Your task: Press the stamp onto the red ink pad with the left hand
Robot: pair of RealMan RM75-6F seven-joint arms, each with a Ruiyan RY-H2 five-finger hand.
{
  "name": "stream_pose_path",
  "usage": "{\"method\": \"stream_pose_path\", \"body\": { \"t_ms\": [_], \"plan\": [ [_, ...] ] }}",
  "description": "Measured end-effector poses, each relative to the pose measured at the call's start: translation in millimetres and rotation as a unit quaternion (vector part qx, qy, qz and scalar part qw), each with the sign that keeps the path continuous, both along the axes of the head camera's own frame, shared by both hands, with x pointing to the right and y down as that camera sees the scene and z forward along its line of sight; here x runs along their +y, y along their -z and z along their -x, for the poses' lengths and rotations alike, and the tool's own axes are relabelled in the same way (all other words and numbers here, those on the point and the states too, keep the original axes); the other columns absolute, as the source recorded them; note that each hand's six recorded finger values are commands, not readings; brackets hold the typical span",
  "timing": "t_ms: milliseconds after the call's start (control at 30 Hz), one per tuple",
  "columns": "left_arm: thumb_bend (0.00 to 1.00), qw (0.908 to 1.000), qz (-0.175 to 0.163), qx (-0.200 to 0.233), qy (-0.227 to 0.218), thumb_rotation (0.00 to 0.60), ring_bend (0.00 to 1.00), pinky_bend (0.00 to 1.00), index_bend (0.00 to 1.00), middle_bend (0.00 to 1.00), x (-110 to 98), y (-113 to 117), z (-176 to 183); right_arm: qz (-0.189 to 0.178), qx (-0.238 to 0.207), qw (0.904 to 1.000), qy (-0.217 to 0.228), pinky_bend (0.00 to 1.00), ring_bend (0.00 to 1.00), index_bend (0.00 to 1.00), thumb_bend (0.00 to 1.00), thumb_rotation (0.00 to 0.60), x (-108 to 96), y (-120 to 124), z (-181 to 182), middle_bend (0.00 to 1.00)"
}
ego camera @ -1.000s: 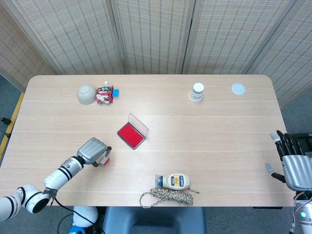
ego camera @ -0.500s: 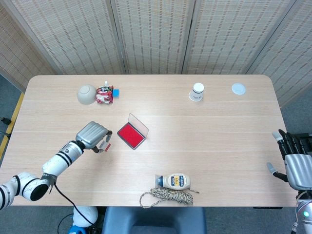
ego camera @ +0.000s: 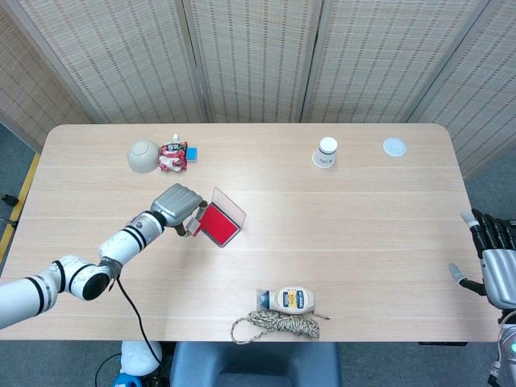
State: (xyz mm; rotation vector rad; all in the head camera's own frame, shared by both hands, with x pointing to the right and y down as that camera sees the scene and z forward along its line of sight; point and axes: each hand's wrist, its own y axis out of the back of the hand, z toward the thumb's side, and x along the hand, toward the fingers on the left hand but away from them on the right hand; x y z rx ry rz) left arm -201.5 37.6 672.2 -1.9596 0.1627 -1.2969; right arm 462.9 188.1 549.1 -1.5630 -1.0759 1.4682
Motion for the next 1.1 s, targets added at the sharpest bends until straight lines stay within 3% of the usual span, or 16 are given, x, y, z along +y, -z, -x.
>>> {"method": "stream_pose_path", "body": {
  "t_ms": [333, 500, 800, 1100],
  "plan": [
    [0.5, 0.9999, 0.015, 0.001, 0.007, 0.6, 0.89, 0.73, 0.78, 1.0, -14.0, -22.6, -12.4, 0.016, 0.002, 0.9998, -0.013, 0.0, 0.0, 0.0, 0.28, 0.6, -4.0, -6.1, -7.7, 0.0],
    [0.5, 0.9994, 0.032, 0.008, -0.003, 0.6, 0.89, 0.73, 0.78, 1.0, -7.7, -33.0, -26.0, 0.019, 0.003, 0.9996, -0.02, 0.0, 0.0, 0.0, 0.28, 0.6, -5.5, -7.1, -11.2, 0.0],
    [0.5, 0.999, 0.031, 0.025, -0.018, 0.6, 0.9, 0.73, 0.78, 1.0, -5.7, -41.6, -48.0, 0.013, 0.001, 0.9996, -0.025, 0.0, 0.0, 0.0, 0.28, 0.6, -3.3, -2.4, -14.7, 0.0],
    [0.5, 0.9992, 0.035, 0.015, -0.015, 0.6, 0.9, 0.73, 0.78, 1.0, -13.3, -55.9, -53.2, 0.013, 0.004, 0.9993, -0.034, 0.0, 0.0, 0.0, 0.28, 0.6, -4.2, -2.0, -19.7, 0.0]
  ]
}}
